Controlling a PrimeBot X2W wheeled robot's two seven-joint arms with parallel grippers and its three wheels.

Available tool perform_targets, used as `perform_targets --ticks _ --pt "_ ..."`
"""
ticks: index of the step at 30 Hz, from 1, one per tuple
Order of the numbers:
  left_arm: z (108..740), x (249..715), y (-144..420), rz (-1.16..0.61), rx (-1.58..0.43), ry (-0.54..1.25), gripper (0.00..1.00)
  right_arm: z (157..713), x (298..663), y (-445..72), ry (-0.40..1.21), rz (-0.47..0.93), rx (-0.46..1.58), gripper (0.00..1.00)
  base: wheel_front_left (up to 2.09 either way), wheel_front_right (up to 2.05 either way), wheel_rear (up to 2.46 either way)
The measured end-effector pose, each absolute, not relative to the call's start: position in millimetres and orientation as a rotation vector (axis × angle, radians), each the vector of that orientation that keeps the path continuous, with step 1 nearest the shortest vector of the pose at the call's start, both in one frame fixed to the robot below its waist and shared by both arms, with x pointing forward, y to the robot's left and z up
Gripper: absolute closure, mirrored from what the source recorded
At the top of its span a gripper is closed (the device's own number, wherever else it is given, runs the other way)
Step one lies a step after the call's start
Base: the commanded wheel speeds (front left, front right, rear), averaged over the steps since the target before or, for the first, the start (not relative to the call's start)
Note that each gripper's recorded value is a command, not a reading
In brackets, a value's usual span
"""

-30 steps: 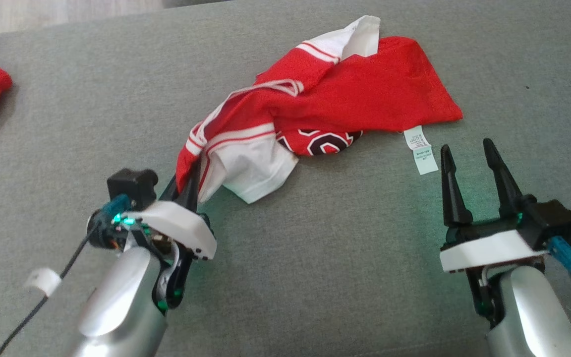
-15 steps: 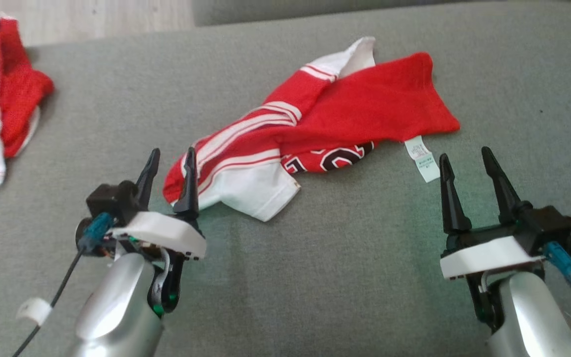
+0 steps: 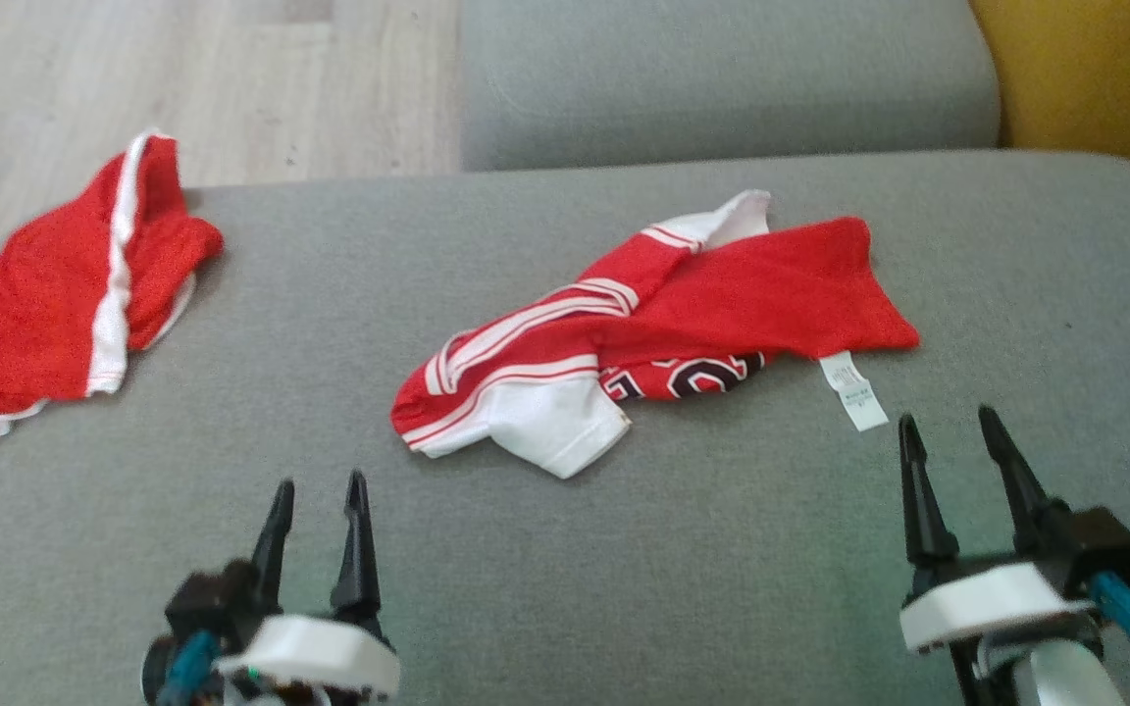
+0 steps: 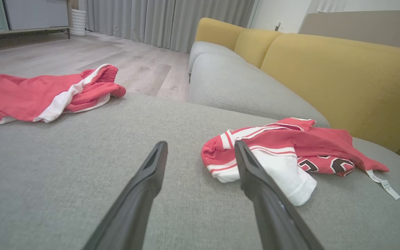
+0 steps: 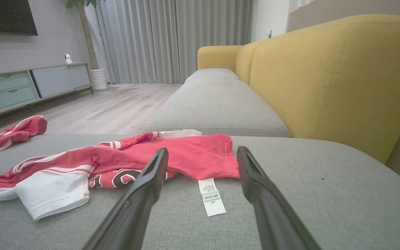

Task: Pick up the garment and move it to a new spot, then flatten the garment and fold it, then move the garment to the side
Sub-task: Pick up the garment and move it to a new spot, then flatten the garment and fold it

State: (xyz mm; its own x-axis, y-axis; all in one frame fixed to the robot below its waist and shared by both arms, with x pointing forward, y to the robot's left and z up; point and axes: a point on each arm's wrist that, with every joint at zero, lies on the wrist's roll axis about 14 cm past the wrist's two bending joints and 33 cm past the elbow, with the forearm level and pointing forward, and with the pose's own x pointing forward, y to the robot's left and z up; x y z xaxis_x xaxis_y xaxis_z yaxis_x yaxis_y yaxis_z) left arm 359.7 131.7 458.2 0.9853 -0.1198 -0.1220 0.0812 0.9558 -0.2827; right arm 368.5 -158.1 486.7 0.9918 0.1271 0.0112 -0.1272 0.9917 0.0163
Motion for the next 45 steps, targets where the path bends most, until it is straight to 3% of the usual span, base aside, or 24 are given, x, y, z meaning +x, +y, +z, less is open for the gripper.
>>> perform_targets --ticks 6,14,39,45 --pt "457 329 143 -0.045 -0.307 0.129 0.0 481 355 -150 0.007 0.15 0.04 0.0 0.0 0.0 0.0" --pt "462 324 145 -0.033 -0.314 0.109 0.0 477 348 -148 0.02 0.154 0.061 0.0 0.0 0.0 0.0" --pt "443 327 138 -0.046 -0.278 0.197 0.0 467 353 -149 0.052 0.147 0.069 0.0 0.0 0.0 0.0" --pt "440 362 124 -0.117 -0.215 0.237 0.0 461 367 -146 0.068 0.158 0.057 0.0 0.0 0.0 0.0"
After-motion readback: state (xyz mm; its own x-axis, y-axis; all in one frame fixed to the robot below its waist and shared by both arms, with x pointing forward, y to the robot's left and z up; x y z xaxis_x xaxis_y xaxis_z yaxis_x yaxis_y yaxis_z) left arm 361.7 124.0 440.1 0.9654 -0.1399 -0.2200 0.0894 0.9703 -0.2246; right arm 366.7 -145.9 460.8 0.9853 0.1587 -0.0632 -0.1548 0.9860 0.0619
